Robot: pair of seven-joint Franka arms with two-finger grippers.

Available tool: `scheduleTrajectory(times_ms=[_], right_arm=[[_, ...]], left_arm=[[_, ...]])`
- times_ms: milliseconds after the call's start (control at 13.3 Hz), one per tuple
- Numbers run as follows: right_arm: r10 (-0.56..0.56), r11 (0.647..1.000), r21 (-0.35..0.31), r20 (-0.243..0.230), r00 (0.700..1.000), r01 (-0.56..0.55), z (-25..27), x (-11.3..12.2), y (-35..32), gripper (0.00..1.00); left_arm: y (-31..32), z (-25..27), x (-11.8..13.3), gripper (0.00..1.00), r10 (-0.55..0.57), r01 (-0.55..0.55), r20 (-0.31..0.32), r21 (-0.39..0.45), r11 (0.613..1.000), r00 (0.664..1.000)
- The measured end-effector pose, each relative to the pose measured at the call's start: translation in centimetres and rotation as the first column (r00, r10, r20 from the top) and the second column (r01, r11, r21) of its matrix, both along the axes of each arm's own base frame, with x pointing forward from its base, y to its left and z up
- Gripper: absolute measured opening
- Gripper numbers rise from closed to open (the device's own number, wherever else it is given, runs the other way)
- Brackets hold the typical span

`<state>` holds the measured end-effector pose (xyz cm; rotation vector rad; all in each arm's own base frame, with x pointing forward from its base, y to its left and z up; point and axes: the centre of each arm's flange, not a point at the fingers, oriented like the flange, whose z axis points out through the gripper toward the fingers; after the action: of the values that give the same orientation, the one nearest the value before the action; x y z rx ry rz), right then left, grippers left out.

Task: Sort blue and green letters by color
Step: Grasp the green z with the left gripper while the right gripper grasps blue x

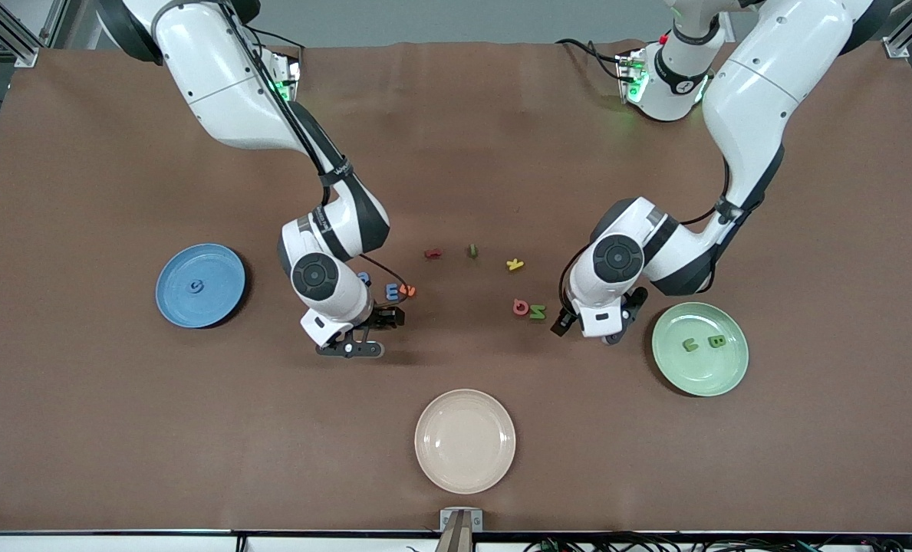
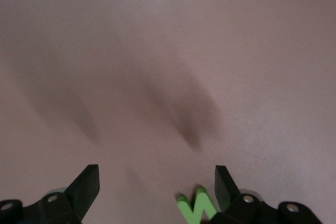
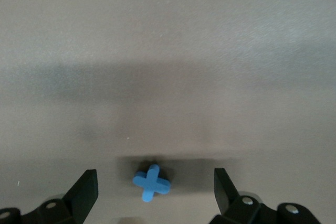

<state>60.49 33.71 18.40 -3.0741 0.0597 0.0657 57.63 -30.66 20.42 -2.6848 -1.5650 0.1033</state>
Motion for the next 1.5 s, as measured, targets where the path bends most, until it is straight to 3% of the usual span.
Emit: scheduleTrajectory(times_ms=[300,525,675,824,1274,1424,1499], right_arm=[[0.002,1.000,-0.001,0.004,1.000,-0.002,-1.2,-0.2,0.2,0.89],[0.001,1.000,-0.003,0.003,1.000,-0.001,-1.3,-0.1,0.1,0.77],[0.002,1.000,-0.001,0.005,1.000,-0.002,-1.0,-0.1,0.3,0.60],[0.000,1.000,-0.001,0.004,1.000,0.000,-0.9,-0.1,0.4,0.55],[-0.008,1.000,-0.003,0.000,1.000,0.008,-0.9,-0.2,0.4,0.53],[-0.012,1.000,-0.006,-0.008,1.000,0.012,-0.9,-0.3,0.4,0.54],[-0.015,1.000,-0.012,-0.019,1.000,0.015,-0.9,-0.4,0.4,0.55]], left_arm=[[-2.2,-1.5,-1.2,0.97,0.195,-0.195,-0.006,-0.010,0.981,0.981],[-2.9,-2.2,-1.7,0.97,0.228,-0.229,-0.015,-0.008,0.973,0.973],[-3.2,-2.4,-1.8,0.97,0.236,-0.236,-0.013,-0.018,0.971,0.972],[-3.8,-2.8,-2.0,0.97,0.242,-0.242,-0.008,-0.027,0.970,0.970],[-4.4,-3.7,-2.3,0.93,0.239,-0.238,0.017,-0.010,0.971,0.971],[-4.5,-3.5,-2.1,0.75,0.240,-0.240,0.023,-0.017,0.971,0.970],[-4.5,-3.5,-2.1,0.75,0.239,-0.239,0.024,-0.017,0.971,0.971]])
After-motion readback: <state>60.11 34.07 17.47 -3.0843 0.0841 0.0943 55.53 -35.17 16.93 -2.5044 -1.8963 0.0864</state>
